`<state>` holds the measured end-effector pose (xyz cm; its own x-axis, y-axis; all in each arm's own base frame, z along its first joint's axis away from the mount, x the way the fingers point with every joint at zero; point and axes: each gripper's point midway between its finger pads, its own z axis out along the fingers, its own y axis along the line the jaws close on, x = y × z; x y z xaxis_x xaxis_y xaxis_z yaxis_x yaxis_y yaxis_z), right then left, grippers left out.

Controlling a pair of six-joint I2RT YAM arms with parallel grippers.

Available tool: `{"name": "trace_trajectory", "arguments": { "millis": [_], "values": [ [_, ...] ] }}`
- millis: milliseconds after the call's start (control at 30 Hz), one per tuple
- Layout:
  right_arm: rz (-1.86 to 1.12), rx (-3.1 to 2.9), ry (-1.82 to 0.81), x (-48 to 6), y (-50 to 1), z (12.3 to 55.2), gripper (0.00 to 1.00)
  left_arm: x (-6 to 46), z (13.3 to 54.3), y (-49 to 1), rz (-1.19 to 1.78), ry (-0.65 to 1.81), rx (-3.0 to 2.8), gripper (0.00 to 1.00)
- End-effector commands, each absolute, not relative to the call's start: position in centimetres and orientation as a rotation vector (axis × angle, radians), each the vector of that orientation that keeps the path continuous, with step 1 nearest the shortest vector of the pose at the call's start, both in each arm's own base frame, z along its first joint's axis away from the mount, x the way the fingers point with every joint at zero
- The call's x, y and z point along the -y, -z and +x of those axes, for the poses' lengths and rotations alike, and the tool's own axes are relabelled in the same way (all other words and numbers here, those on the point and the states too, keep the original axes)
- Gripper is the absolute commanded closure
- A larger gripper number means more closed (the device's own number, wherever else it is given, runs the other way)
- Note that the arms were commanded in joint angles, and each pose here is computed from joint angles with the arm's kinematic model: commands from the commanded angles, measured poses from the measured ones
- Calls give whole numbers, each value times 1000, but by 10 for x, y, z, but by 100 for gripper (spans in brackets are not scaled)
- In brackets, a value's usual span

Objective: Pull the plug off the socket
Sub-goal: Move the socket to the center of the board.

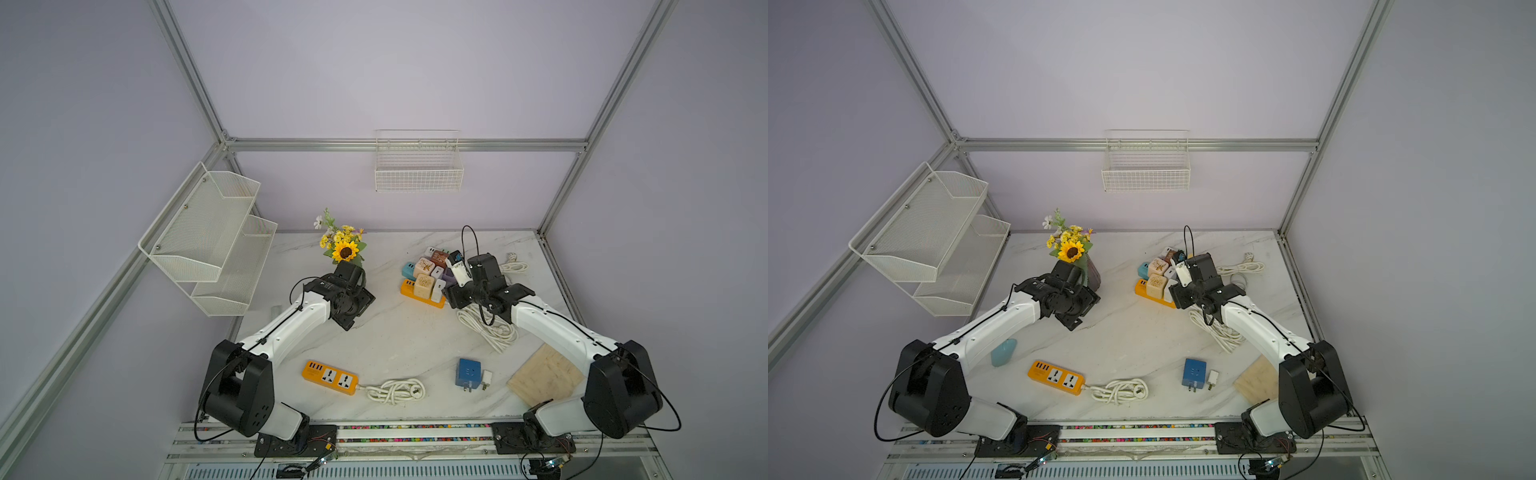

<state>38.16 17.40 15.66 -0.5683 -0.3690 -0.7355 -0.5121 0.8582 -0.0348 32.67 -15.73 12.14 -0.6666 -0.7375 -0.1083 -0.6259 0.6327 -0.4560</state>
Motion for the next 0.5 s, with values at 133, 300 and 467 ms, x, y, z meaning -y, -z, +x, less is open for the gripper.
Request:
{"name": "trace_trajectory", "arguments": {
  "millis": [133,300,467],
  "values": [
    [-883,-2125,-333,-190,-127,380,19,179,339,-118,-1036,704,-2558,23],
    [-955,-2116,-311,-189,-107,387,12,180,337,-114,-1021,703,-2574,24],
    [-958,-2112,-243,-183,-95,409,8,180,334,-112,-1012,695,-2596,24]
  ]
}}
